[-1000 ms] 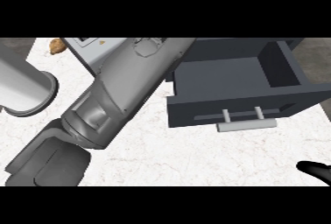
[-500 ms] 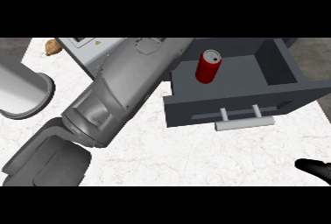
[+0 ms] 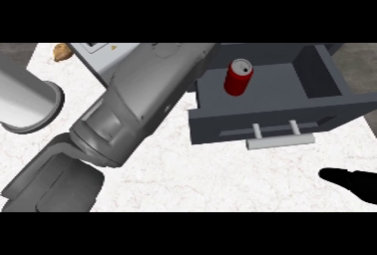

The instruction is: Pick up the can, place it into the drawer and close the drawer

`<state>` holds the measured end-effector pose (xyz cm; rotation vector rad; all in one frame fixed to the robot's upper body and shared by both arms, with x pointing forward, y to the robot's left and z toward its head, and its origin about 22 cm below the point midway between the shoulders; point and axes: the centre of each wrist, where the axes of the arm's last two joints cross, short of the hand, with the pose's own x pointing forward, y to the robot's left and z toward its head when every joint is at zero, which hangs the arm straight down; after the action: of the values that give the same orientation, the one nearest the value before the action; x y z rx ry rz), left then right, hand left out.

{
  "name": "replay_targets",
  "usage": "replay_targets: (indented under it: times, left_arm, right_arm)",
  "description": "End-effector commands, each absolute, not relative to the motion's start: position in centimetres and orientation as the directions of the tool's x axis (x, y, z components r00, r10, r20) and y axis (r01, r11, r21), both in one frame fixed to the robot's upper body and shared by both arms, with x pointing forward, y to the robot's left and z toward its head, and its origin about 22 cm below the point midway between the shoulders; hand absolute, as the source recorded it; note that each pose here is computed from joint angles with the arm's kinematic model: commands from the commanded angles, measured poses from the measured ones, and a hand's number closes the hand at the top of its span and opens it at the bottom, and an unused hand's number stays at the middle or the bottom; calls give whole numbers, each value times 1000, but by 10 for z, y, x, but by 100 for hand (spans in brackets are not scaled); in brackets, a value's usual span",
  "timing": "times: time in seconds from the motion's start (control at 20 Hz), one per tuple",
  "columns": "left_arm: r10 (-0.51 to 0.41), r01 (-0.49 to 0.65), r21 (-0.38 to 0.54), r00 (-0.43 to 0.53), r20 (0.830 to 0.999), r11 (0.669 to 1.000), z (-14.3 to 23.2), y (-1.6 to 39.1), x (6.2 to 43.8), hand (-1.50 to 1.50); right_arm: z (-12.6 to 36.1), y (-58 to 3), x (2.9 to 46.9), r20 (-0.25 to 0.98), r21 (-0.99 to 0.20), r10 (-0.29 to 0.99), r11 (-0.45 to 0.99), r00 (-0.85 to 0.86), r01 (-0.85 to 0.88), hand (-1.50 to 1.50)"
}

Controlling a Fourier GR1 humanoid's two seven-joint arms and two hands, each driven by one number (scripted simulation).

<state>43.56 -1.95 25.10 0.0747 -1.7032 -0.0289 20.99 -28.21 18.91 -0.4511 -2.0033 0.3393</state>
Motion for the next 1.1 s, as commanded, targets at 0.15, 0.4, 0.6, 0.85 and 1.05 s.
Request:
replay_targets:
  times: [0.15,0.4,0.6,0.85,1.05]
  left_arm:
    - [1,-16,-3,-129,992,1000,251,-19,435,-150]
    - [-29,-24,26,-166,986,999,255,-21,435,-150]
    - [-47,-25,44,-173,984,999,257,-21,436,-150]
    - [-66,-29,62,-154,986,998,266,-8,442,-150]
    - [-27,-37,21,-149,988,999,258,-12,440,-150]
  right_arm:
    - [180,-259,236,630,-641,667,736,-398,219,-150]
    - [159,-245,268,530,-744,754,633,-388,213,-150]
    - [142,-237,293,459,-810,811,550,-363,202,-150]
    - [115,-207,313,366,-868,868,448,-334,213,-150]
    - [81,-199,336,304,-890,890,393,-340,233,-150]
